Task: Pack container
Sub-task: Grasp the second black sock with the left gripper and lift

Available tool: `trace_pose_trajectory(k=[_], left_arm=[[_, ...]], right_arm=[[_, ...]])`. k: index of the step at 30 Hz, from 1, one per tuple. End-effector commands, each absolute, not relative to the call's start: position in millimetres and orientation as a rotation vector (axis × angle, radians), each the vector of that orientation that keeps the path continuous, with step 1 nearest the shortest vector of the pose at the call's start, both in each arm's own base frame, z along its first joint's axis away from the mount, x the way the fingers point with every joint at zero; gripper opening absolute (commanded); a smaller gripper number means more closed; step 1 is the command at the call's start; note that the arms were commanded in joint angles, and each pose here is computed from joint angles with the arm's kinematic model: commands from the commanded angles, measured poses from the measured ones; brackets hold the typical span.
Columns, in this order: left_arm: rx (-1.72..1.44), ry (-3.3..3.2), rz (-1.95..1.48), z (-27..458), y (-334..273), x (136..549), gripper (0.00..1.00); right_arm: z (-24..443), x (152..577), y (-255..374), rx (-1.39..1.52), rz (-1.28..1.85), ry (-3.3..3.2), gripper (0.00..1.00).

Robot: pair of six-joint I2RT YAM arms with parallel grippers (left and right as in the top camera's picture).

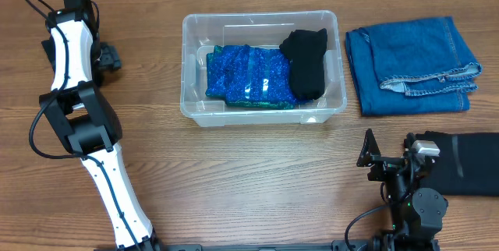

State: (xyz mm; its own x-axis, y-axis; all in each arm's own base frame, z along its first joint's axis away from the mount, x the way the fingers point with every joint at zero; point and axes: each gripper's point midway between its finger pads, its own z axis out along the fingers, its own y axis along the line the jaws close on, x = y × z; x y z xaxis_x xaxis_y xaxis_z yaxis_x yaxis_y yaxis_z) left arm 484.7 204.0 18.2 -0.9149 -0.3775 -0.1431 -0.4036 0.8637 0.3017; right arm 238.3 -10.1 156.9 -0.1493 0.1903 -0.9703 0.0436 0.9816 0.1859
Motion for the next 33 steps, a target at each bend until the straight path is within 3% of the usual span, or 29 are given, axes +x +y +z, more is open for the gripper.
trace_pose_trajectory(k=[1,4,6,11,20,27,33], left_arm=[[-0.616,3.008,0.512,3,205,476,0.68],[-0.616,3.033,0.511,3,204,470,0.21],[-0.616,3.042,0.51,3,203,468,0.04],[-0.614,3.034,0.434,27,194,470,0.04],[-0.506,2.762,0.188,172,162,504,0.04],[-0.042,2.587,0.177,267,71,513,0.04],[0.584,2.413,0.208,320,-44,496,0.04]], right_arm=[[159,238,-10,0.171,0.132,1.708,1.0],[159,238,-10,0.171,0.132,1.708,1.0],[159,238,-10,0.171,0.132,1.708,1.0],[159,238,-10,0.171,0.132,1.708,1.0],[159,238,-10,0.171,0.132,1.708,1.0],[159,238,-10,0.171,0.131,1.708,1.0],[159,238,-10,0.171,0.132,1.708,1.0]])
